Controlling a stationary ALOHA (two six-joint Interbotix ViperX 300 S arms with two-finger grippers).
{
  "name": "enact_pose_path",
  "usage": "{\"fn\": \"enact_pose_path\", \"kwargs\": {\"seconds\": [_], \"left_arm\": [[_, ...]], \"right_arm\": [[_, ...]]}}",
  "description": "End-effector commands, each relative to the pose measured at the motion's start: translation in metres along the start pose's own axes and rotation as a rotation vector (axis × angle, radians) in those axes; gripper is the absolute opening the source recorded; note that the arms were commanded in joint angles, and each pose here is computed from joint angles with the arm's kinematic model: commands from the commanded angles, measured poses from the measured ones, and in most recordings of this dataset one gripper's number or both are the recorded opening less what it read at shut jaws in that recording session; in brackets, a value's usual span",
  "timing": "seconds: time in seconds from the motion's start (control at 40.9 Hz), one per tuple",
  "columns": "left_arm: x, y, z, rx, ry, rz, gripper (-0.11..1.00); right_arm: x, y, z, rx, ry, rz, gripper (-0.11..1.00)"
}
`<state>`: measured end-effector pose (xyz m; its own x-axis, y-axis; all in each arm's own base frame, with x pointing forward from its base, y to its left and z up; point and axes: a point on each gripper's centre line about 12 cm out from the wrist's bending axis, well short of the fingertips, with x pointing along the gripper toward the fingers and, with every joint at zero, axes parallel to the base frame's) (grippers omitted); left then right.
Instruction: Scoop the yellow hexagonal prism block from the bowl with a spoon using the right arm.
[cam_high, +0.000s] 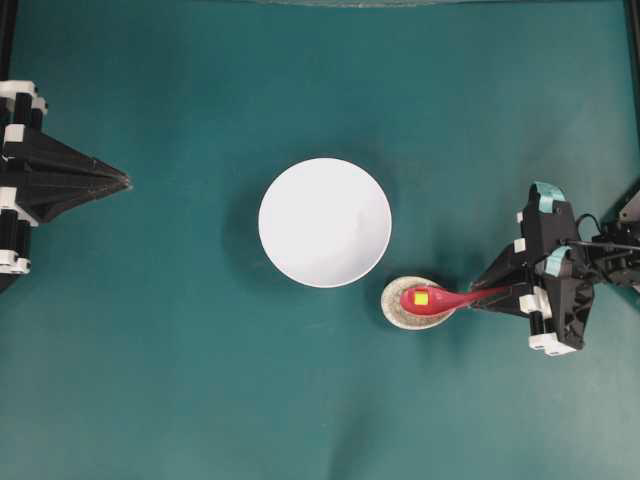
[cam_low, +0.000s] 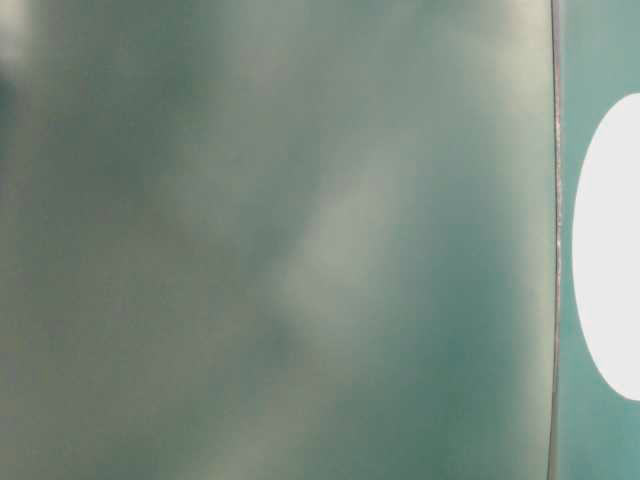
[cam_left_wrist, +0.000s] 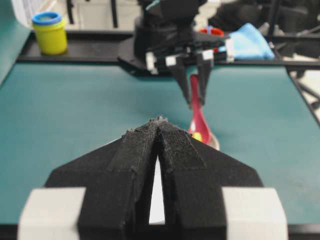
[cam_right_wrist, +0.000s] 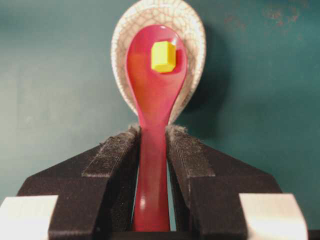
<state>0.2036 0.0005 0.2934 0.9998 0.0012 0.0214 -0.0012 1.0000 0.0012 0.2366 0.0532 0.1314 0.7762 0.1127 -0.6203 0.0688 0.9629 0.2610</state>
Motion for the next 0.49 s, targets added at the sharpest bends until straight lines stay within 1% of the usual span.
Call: {"fn": "enact_pose_path", "kwargs": {"seconds": [0.0, 0.465], "left_arm": [[0.0037, 0.0004, 0.0126, -0.004, -0.035, 0.002, 0.01], [0.0036, 0.0001, 0.0136, -0.006, -0.038, 0.0, 0.01]], "right_arm": [[-0.0008, 0.0024, 0.0054, 0.01, -0.022, 0.007, 0.25], [-0.0008, 0.0011, 0.0049, 0.066, -0.018, -0.004, 0.25]]}}
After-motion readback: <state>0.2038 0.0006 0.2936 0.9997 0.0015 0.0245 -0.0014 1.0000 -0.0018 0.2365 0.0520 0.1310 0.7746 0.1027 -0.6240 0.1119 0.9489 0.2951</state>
